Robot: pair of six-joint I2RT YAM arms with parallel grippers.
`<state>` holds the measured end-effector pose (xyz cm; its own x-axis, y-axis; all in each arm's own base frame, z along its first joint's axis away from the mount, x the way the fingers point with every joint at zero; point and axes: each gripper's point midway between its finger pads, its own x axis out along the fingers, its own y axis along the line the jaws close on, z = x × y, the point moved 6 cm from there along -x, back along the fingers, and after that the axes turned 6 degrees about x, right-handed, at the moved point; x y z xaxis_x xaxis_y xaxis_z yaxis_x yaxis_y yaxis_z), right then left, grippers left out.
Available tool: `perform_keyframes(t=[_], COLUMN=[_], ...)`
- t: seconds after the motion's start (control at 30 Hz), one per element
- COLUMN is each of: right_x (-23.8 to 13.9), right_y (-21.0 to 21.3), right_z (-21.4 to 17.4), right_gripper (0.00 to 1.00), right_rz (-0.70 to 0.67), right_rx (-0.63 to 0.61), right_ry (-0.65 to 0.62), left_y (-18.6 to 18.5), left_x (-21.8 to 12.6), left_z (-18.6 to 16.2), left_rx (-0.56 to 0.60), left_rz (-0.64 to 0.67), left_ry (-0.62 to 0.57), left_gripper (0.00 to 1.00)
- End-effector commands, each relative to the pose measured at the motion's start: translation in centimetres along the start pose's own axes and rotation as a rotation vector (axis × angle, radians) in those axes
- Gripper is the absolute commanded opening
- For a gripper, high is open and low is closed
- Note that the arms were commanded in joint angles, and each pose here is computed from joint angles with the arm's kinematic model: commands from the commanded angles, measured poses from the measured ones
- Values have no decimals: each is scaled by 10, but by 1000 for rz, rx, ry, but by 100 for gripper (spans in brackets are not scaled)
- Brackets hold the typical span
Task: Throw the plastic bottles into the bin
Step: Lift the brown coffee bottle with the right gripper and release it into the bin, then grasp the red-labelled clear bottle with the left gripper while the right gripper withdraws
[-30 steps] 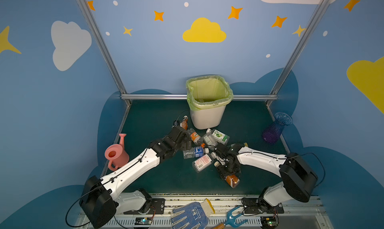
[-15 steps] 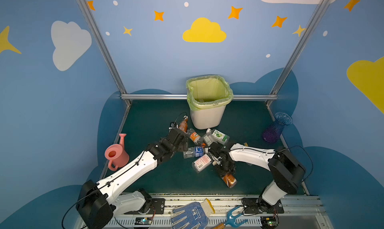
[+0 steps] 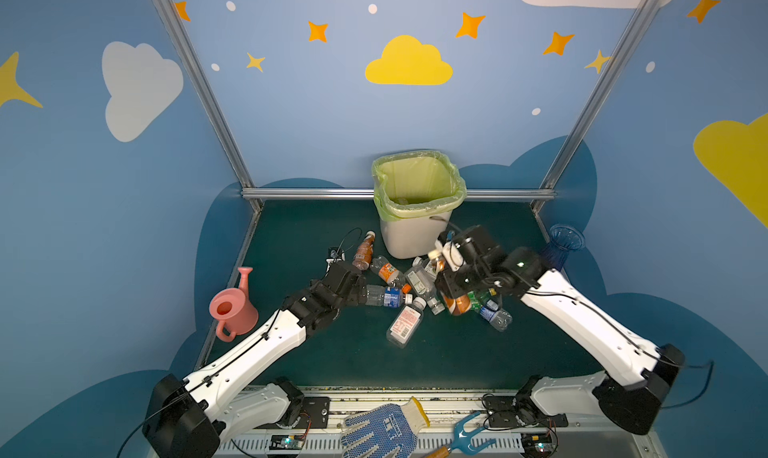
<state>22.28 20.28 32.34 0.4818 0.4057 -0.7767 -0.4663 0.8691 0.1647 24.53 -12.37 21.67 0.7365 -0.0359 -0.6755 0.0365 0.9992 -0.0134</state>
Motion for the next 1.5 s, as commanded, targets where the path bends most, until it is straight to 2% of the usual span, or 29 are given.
perform_keyframes(t=[0.0, 0.07, 0.2, 0.3, 0.37, 0.47, 0.57, 0.63, 0.67, 0.7, 0.73, 0.77, 0.83, 0.9, 1.0, 1.13, 1.3, 1.47], right_x=[-72, -120, -191, -213, -208, -163, -59, -8, 7, 8, -5, -19, -53, -87, -137, -171, -165, -126], right_y=[-12, -17, -21, -25, -32, -39, -36, -40, -46, -53, -57, -61, -64, -61, -55, -53, -70, -112], right_z=[53, 91, 139, 164, 182, 210, 234, 241, 246, 250, 257, 262, 269, 269, 256, 232, 189, 121], right_gripper=[44, 44, 44, 46, 47, 48, 51, 57, 59, 61, 69, 77, 83, 93, 98, 98, 98, 98], right_rz=[-67, -98, -103, -96, -62, 49, 179, 177, 142, 106, 86, 70, 36, 25, 22, 1, -75, -123], right_rx=[-86, -93, -87, -53, -5, 68, 86, 97, 99, 111, 120, 128, 131, 123, 118, 104, 140, 316], right_ry=[-269, -480, -818, -991, -1046, -995, -724, -552, -514, -511, -554, -604, -710, -808, -932, -979, -947, -840], left_y=[2, 1, -3, -9, -13, -19, -23, -27, -28, -29, -30, -30, -30, -32, -37, -52, -78, -112], left_x=[0, 2, 6, 8, 9, 12, 14, 15, 15, 14, 12, 11, 7, 1, -6, -14, -15, -14], left_z=[4, 4, -1, -5, -8, -11, -14, -13, -13, -12, -11, -11, -10, -8, -7, -11, -28, -49], left_rx=[-10, -1, 14, 48, 72, 83, 90, 92, 97, 102, 112, 116, 125, 132, 147, 207, 288, 391], left_rz=[-3, -11, -32, -69, -102, -130, -140, -146, -146, -144, -140, -132, -124, -129, -138, -163, -193, -223], left_ry=[-27, -22, 11, 45, 66, 85, 93, 97, 100, 102, 105, 101, 91, 70, 50, 41, 99, 167], left_gripper=[100, 100, 100, 100, 100, 100, 100, 100, 100, 100, 100, 100, 100, 100, 100, 100, 100, 100])
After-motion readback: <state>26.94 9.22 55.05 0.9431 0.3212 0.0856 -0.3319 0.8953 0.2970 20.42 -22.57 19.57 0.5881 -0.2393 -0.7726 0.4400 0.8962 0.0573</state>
